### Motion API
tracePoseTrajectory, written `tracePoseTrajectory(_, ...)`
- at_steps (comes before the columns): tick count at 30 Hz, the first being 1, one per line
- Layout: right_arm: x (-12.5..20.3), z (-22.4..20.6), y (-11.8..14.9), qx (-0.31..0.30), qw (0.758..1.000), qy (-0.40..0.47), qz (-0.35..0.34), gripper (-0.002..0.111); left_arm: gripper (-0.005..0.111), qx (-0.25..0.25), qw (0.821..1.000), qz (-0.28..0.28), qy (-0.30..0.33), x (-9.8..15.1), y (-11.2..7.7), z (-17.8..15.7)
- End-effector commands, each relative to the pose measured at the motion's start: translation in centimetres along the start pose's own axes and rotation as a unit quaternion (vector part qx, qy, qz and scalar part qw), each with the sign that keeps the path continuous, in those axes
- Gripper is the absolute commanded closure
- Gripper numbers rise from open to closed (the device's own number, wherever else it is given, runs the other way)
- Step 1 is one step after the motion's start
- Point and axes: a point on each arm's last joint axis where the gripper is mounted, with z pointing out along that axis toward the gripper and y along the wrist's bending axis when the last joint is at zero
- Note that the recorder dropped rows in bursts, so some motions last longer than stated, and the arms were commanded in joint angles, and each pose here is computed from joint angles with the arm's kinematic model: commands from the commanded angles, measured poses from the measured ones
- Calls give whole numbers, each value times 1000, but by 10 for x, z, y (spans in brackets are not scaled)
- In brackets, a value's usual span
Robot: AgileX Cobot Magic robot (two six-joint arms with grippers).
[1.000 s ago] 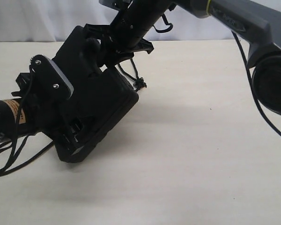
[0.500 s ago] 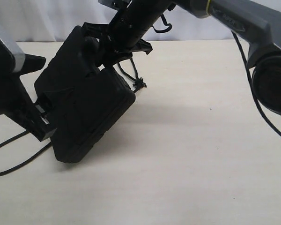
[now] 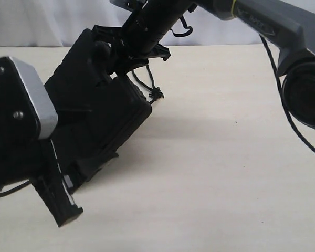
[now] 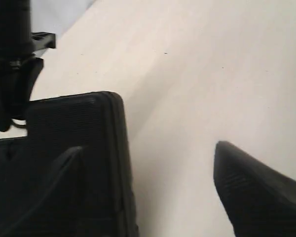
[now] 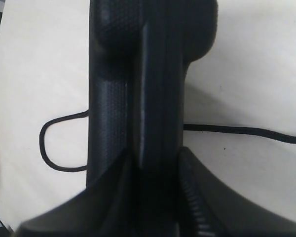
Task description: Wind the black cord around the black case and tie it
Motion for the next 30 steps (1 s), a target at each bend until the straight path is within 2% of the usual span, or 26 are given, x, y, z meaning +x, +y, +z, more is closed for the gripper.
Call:
tracePoseTrajectory(1,0,-13,12,-23,1000,-9,-10,104,38,11,997,-49,-66,20,-14,10)
tracePoseTrajectory(4,0,-13,12,-23,1000,-10,-13,104,38,2,991,-57,-122,29,-17,16)
tracePoseTrajectory(6,0,-13,12,-23,1000,-10,-14,104,38,-12,989,-48,-137,32,-16,18)
tracePoseTrajectory(11,0,-13,12,-23,1000,-10,-14,104,38,-57,993,-13,-105,42,-11,33)
tracePoseTrajectory(18,0,-13,12,-23,1000,-10,-16,104,47,-141,988,-42,-48,70,-1,67)
tracePoseTrajectory(22,0,-13,12,-23,1000,-10,-15,104,47,-126,991,-23,-38,77,-9,77)
tracePoseTrajectory(26,-1,-14,13,-27,1000,-15,-5,104,47,-121,991,-11,-57,72,-15,77)
tracePoseTrajectory(28,-1,-14,14,-33,999,-17,-2,104,47,-132,990,-5,-50,73,-14,76)
tracePoseTrajectory(30,-2,-14,16,-44,999,-17,2,104,47,-169,985,-16,-29,77,-7,74)
